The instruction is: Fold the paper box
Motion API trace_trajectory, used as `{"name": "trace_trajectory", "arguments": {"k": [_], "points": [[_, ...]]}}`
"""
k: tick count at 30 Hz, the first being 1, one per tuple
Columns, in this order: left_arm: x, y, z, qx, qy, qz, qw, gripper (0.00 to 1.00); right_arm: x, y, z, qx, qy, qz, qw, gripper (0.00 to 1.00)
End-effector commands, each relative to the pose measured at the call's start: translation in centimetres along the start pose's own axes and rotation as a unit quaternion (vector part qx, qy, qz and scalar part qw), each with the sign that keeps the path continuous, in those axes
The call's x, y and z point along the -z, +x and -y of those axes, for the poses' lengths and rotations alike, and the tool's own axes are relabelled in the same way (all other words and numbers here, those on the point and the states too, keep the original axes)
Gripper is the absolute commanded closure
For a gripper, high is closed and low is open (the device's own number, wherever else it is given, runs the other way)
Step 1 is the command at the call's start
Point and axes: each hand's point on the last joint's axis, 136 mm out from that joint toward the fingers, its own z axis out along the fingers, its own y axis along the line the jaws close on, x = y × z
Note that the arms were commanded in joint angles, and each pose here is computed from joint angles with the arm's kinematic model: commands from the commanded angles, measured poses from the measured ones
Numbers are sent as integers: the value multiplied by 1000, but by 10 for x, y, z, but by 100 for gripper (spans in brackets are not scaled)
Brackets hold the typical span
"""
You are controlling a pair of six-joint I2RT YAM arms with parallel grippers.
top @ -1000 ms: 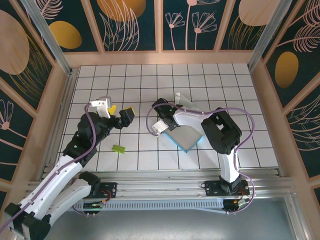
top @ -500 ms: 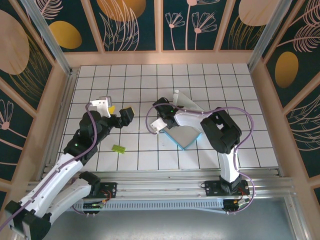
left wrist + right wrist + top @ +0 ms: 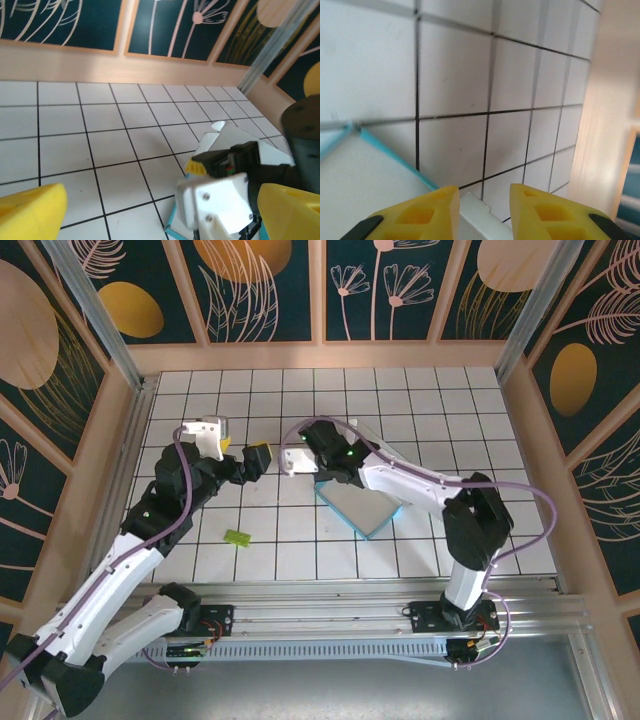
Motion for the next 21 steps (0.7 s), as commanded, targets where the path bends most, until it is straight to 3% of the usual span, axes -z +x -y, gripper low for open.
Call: {"name": "trace_trajectory", "arguments": {"k": [1,3,5,7,9,11,13,17,21], "points": [[10,-3,21,-54,54,-9,997,3,74,6,35,-370,81,1,925,59],[11,3,32,-72,90,-21,993,3,104,22,32,-553,88,4,829,49],[12,13,51,-92,150,-41,983,3,124,43,10,-702,51,-4,710,46],[16,28,73,-102,226,-69,966,3,136,59,-20,-776,15,-17,630,47],[18,41,89,-96,285,-93,949,2,144,78,-48,-819,0,-38,572,50],[18,52,97,-89,315,-116,938,1,149,96,-71,-844,-3,-55,533,50],[16,67,104,-103,323,-137,931,1,144,115,-95,-854,-3,-77,515,48],[20,100,125,-136,348,-180,910,1,113,134,-132,-856,-43,-105,505,39],[22,133,127,-144,354,-223,896,1,82,147,-151,-869,-48,-89,484,34]]}}
